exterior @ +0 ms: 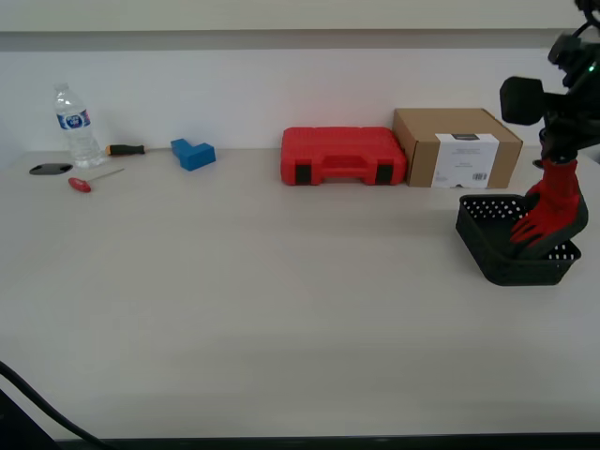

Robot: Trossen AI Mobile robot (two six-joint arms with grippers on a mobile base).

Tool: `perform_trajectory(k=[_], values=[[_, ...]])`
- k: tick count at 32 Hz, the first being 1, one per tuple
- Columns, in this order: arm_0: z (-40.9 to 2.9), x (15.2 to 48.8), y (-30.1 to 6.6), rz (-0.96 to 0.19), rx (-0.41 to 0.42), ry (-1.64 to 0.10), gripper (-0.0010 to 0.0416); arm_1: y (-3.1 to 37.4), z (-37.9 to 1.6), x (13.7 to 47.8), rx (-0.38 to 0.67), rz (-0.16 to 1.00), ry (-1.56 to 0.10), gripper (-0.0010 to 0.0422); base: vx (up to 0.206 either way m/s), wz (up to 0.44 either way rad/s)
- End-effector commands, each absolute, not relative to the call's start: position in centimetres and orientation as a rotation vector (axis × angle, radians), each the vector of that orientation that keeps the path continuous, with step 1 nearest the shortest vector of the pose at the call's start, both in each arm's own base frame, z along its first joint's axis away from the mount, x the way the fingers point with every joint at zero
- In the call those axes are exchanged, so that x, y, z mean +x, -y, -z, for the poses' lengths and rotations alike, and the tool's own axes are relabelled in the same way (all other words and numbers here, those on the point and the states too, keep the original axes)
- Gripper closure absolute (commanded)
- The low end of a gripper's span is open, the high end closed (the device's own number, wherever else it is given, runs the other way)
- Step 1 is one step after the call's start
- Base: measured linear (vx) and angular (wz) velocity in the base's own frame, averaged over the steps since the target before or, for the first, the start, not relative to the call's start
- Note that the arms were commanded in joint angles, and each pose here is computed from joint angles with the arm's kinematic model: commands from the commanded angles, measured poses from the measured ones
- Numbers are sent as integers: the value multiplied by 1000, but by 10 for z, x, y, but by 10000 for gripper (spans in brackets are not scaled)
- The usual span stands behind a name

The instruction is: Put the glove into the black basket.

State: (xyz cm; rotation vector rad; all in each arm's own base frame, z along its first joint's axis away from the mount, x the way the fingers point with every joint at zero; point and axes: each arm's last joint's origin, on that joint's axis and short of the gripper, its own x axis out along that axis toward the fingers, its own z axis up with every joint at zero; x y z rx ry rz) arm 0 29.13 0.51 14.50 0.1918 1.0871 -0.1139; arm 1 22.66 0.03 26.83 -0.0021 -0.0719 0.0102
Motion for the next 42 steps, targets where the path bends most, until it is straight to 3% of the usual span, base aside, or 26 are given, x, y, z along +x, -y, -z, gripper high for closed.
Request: perform_trajectory(k=[1, 8, 14, 18, 25, 30, 34, 42], values=[[-115, 298, -5, 122, 187, -1166, 407, 0, -269, 227, -2, -10, 75, 412, 0, 0], [-78, 322, -6, 95, 189, -1242, 407, 0, -269, 227, -2, -11, 76, 412, 0, 0], [-52, 356, -6, -7, 227, -1278, 407, 0, -269, 227, -3, -10, 76, 412, 0, 0], [-37, 366, -5, -47, 271, -1305, 407, 0, -269, 227, -2, -11, 76, 412, 0, 0], [-31, 363, -1, -16, 298, -1334, 393, 0, -269, 227, -3, -11, 76, 412, 0, 0], [-31, 361, 4, -21, 283, -1353, 232, 0, -269, 227, -3, -11, 76, 412, 0, 0], [-33, 361, 3, -38, 274, -1351, 176, 0, -269, 227, -3, -11, 76, 412, 0, 0], [-81, 361, 5, 2, 223, -1277, 156, 0, -269, 227, -2, -11, 75, 412, 0, 0]])
